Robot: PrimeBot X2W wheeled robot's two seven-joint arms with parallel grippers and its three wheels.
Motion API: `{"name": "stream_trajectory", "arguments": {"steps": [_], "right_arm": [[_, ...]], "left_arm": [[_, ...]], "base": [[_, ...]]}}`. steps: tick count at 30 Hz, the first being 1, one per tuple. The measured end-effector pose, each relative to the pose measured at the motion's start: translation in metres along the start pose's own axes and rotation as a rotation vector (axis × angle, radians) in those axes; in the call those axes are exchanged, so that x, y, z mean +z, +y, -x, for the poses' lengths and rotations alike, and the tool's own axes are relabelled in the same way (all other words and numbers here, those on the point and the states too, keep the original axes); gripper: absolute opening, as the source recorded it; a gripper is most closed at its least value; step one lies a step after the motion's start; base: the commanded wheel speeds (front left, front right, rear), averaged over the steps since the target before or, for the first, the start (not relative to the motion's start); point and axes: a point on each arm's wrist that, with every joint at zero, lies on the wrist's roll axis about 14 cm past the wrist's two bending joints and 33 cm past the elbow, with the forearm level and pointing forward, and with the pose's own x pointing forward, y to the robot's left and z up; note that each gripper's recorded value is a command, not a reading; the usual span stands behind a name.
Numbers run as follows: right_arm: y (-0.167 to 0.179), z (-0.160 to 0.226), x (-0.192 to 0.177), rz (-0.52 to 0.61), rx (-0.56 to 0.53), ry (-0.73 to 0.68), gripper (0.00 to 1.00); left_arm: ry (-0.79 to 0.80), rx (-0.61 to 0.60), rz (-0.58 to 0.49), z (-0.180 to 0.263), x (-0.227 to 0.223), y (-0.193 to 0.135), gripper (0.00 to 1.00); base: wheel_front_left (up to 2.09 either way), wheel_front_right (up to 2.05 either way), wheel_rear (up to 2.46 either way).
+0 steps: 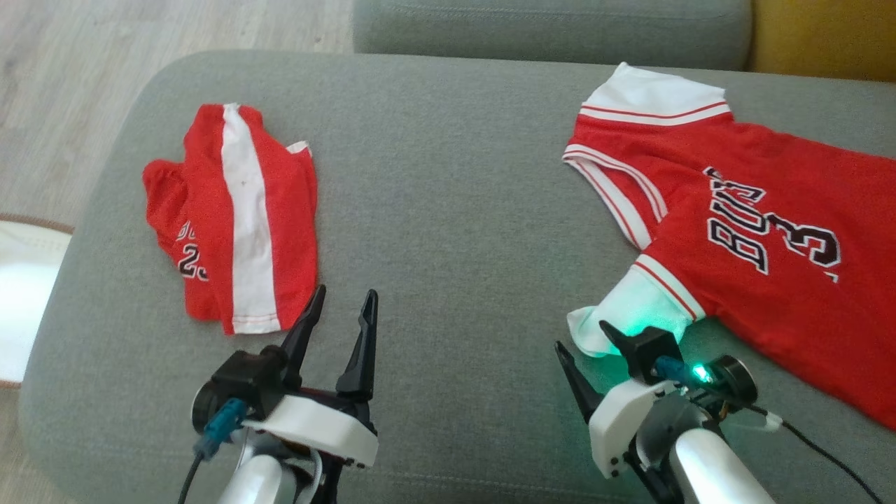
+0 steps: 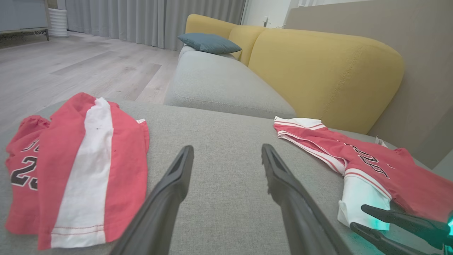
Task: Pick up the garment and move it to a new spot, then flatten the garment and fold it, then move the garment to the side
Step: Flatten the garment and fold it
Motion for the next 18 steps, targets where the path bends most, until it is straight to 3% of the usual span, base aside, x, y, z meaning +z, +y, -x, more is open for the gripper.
{"name": "stream_trajectory", "arguments": {"steps": [11, 13, 18], "right_arm": [[-0.002, -0.022, -0.024, 0.014, 0.024, 0.105, 1.00], [-0.004, -0.024, -0.024, 0.006, 0.023, 0.115, 0.00], [-0.007, -0.029, -0.017, -0.028, 0.018, 0.101, 0.00]], "left_arm": [[0.008, 0.042, -0.006, -0.002, -0.002, 0.015, 1.00], [0.011, 0.048, -0.007, -0.001, -0.003, 0.016, 1.00], [0.010, 0.053, -0.009, -0.001, -0.002, 0.018, 1.00]], "base": [[0.00, 0.00, 0.00], [0.00, 0.00, 0.00], [0.00, 0.00, 0.00]]}}
